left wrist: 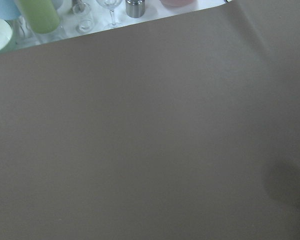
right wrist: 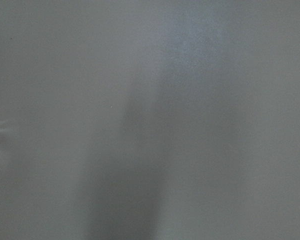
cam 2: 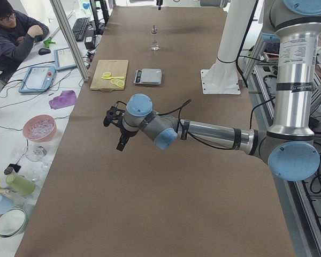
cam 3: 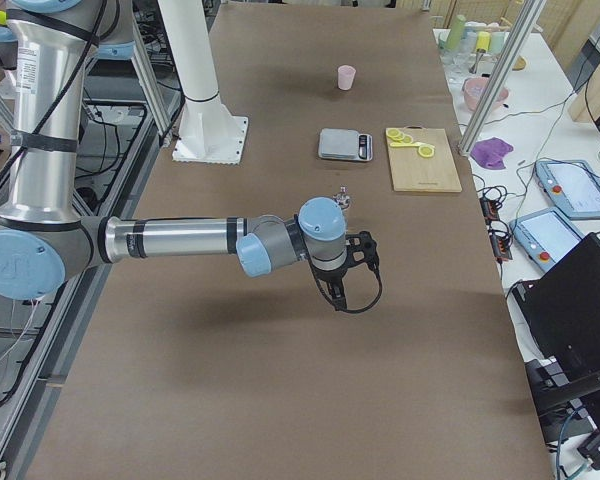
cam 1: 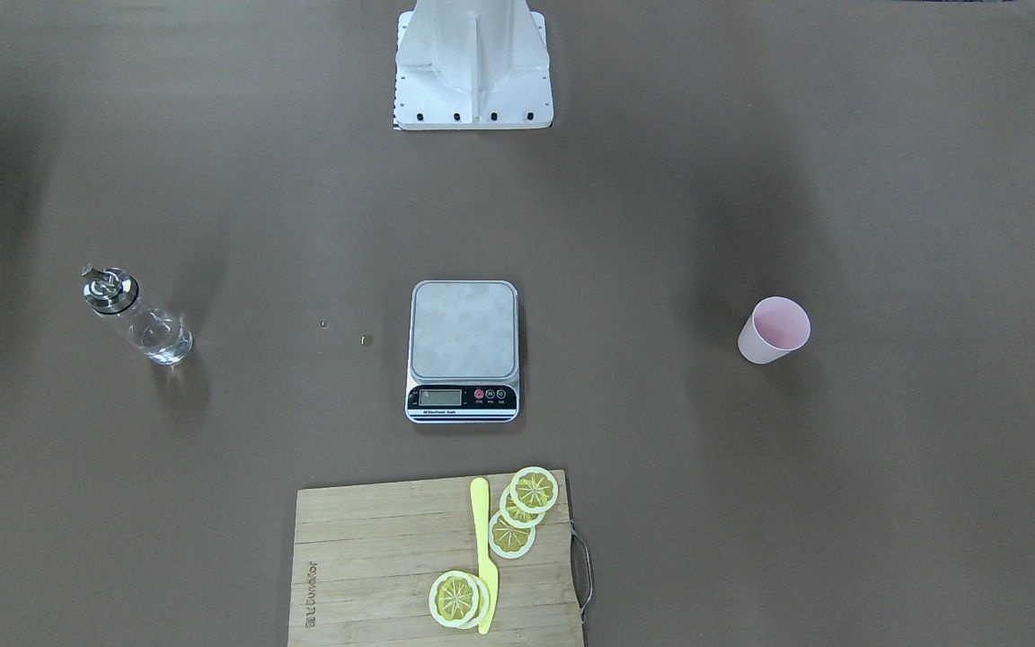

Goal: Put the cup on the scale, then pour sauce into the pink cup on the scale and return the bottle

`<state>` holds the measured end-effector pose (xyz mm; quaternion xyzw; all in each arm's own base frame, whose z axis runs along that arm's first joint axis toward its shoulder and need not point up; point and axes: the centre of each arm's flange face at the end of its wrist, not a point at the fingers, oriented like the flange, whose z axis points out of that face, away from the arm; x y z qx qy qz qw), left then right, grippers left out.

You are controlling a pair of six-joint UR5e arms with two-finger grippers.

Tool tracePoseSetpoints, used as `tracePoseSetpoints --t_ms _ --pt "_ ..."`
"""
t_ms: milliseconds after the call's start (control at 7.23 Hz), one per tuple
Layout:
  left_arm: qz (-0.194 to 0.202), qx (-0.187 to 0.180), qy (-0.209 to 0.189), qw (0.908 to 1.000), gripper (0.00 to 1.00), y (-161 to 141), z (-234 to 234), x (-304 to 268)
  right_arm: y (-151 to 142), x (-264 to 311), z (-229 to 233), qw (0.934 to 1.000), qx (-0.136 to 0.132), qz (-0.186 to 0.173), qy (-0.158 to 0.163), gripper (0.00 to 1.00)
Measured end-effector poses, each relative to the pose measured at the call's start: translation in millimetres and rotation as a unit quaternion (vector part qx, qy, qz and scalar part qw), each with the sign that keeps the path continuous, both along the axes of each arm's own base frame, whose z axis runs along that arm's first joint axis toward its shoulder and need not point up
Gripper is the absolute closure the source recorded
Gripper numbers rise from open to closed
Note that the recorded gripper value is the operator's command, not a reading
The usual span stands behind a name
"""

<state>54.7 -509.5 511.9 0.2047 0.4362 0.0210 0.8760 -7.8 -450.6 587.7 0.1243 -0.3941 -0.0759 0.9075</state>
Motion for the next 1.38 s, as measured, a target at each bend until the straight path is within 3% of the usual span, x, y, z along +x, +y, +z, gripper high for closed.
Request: tracePoseSetpoints --t_ms 415,692,1245,1383 --pt "-0.021 -0.072 0.012 0.9971 0.11 12 -34 135 4 -25 -3 0.9996 -0.01 0.024 -0.005 0.0" --pt "-0.031 -0.085 0.002 0.9959 0.32 22 -40 199 6 -27 -2 0.9996 -0.01 0.027 -0.002 0.0" --pt "-0.036 -0.091 0.006 0.9952 0.71 2 -48 236 6 -27 -2 0.9996 -0.008 0.027 -0.002 0.0" --pt "-0.034 -0.091 0.006 0.9953 0.74 2 -49 240 6 -27 -1 0.9996 -0.008 0.027 -0.002 0.0"
